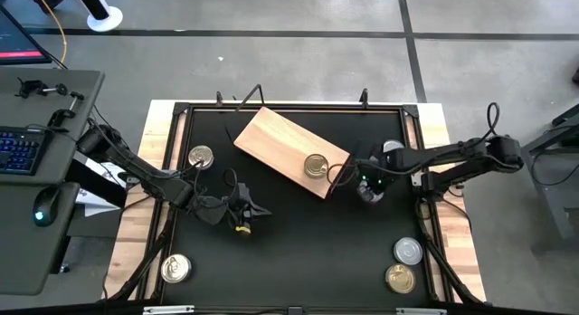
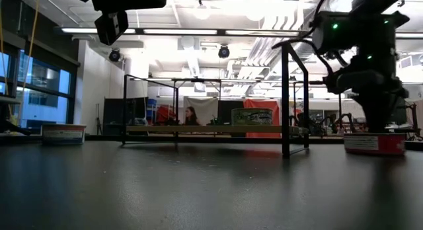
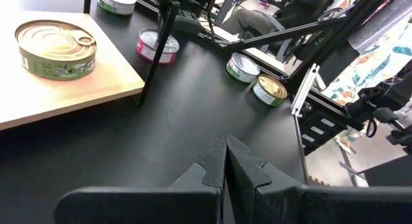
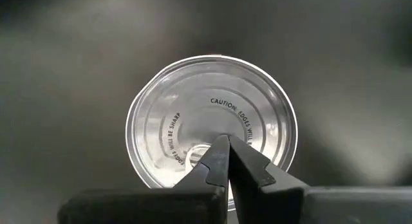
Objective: Stack canned seafood by type on shelf
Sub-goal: Put the red tuna can on the shelf
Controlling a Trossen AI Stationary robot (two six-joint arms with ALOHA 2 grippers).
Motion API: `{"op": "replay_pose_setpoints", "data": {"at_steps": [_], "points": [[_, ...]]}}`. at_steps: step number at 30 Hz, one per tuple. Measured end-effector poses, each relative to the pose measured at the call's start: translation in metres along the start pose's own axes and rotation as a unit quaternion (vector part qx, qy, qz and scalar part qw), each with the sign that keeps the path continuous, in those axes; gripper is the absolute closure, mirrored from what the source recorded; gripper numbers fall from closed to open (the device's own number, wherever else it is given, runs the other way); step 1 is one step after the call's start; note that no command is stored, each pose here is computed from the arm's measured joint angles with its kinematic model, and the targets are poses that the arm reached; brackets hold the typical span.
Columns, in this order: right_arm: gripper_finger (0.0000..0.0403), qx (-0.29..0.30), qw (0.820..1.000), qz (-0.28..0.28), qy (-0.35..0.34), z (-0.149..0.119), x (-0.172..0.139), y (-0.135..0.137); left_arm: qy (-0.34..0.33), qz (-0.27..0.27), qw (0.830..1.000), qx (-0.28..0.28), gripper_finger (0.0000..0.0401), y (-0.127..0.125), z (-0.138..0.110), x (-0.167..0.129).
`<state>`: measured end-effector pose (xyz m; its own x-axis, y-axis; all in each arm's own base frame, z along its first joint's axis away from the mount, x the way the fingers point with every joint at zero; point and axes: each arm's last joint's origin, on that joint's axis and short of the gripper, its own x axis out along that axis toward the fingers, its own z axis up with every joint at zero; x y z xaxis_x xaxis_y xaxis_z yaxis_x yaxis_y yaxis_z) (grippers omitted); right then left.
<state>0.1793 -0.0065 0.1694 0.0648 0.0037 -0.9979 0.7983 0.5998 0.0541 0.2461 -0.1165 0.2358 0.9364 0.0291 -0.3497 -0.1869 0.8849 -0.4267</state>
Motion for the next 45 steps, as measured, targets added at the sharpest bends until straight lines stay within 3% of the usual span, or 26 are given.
{"op": "replay_pose_setpoints", "data": {"at_steps": [7, 13, 21, 25, 30, 36, 40, 45], "points": [[0.0403, -0.003, 0.999, 0.035, 0.019, -0.026, 0.000, 0.022, 0.001, -0.001, 1.000, 0.000, 0.0401, 0.000, 0.000, 0.000], [0.0403, -0.013, 0.995, 0.100, 0.011, -0.050, 0.002, 0.050, 0.000, 0.006, 1.000, 0.005, 0.0401, 0.000, -0.001, 0.000], [0.0403, -0.046, 0.983, 0.175, 0.020, -0.067, 0.019, 0.104, 0.048, 0.009, 0.998, 0.041, 0.0401, -0.008, -0.021, -0.010], [0.0403, -0.094, 0.979, 0.179, 0.011, -0.057, 0.025, 0.141, 0.080, 0.035, 0.995, 0.047, 0.0401, -0.008, -0.038, -0.010], [0.0403, -0.177, 0.966, 0.186, -0.043, -0.024, 0.025, 0.194, 0.094, 0.049, 0.994, 0.040, 0.0401, -0.010, -0.058, 0.004], [0.0403, -0.301, 0.920, 0.210, -0.137, 0.028, 0.011, 0.252, 0.096, 0.053, 0.993, 0.042, 0.0401, -0.009, -0.074, 0.021], [0.0403, -0.350, 0.899, 0.204, -0.166, 0.047, -0.028, 0.262, 0.099, 0.046, 0.991, 0.078, 0.0401, -0.008, -0.072, 0.022], [0.0403, -0.383, 0.896, 0.174, -0.140, 0.045, -0.054, 0.252, 0.098, 0.046, 0.984, 0.144, 0.0401, -0.004, -0.069, 0.026]]}}
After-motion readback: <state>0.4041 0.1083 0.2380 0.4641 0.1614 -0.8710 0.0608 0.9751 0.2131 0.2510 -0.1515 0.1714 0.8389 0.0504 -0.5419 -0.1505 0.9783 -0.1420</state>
